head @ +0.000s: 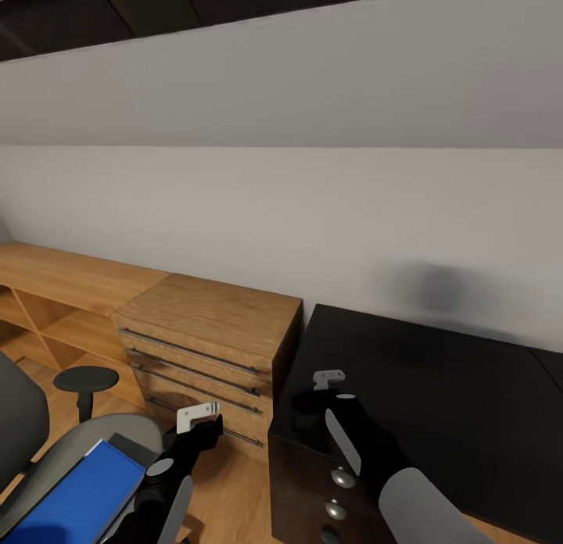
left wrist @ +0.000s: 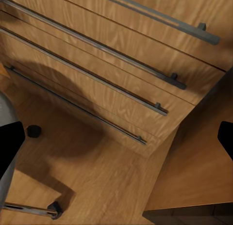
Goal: In the bedroom, organize the workspace by keeping the computer under the desk, ensuring the monitor is on the desk, placing the keyboard on the desk next to the monitor, placing the mouse on the desk next to the keyboard, moving the folder from the swivel chair onto the desk next to the mouse, stacking the notebook on top of the folder with the pen on top of the notebook, and positioning the swivel chair next to the desk.
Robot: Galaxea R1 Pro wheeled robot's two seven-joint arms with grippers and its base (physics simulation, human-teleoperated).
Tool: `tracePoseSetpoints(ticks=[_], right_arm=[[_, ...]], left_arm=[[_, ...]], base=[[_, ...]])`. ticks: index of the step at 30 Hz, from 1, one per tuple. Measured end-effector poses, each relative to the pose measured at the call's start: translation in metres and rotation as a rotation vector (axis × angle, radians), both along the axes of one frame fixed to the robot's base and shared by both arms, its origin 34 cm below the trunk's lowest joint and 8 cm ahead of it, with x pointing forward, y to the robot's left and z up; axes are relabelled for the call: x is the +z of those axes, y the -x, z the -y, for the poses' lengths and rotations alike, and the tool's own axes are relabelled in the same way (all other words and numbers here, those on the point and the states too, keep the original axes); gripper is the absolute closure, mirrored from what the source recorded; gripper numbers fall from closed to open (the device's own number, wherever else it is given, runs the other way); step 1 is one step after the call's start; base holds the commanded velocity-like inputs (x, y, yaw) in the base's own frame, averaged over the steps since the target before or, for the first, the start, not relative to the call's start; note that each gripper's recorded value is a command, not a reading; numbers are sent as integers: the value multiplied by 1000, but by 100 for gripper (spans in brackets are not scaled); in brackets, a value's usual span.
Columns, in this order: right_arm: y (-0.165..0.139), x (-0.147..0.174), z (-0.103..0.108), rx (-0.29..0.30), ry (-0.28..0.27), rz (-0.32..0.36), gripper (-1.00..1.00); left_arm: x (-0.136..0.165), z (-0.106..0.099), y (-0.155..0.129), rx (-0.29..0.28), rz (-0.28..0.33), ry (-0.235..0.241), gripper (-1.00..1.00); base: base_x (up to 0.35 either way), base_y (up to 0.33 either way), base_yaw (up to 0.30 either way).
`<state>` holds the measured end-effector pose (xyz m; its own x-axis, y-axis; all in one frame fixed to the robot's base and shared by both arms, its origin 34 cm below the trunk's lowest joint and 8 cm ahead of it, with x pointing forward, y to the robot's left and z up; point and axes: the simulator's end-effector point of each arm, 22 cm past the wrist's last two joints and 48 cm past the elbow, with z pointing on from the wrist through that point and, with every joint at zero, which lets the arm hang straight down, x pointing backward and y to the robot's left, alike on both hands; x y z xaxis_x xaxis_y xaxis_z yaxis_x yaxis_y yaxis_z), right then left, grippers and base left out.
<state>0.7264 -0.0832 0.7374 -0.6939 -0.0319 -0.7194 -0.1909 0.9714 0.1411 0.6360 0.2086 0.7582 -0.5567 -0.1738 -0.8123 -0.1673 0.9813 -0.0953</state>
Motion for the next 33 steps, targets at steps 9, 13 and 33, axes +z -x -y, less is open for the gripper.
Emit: tracePoseSetpoints(ticks=[9, 13, 33], right_arm=[[-5, 18, 4, -13, -2, 23, -100], [-14, 35, 6, -29, -13, 71, -100], [-23, 137, 30, -149, -12, 240, -100]], left_arm=[[13, 0, 0, 0, 1, -1, -100], [20, 0, -1, 1, 3, -2, -100], [57, -5, 2, 22, 15, -10, -100]], base=[[0, 0, 0], [0, 0, 0], [0, 0, 0]])
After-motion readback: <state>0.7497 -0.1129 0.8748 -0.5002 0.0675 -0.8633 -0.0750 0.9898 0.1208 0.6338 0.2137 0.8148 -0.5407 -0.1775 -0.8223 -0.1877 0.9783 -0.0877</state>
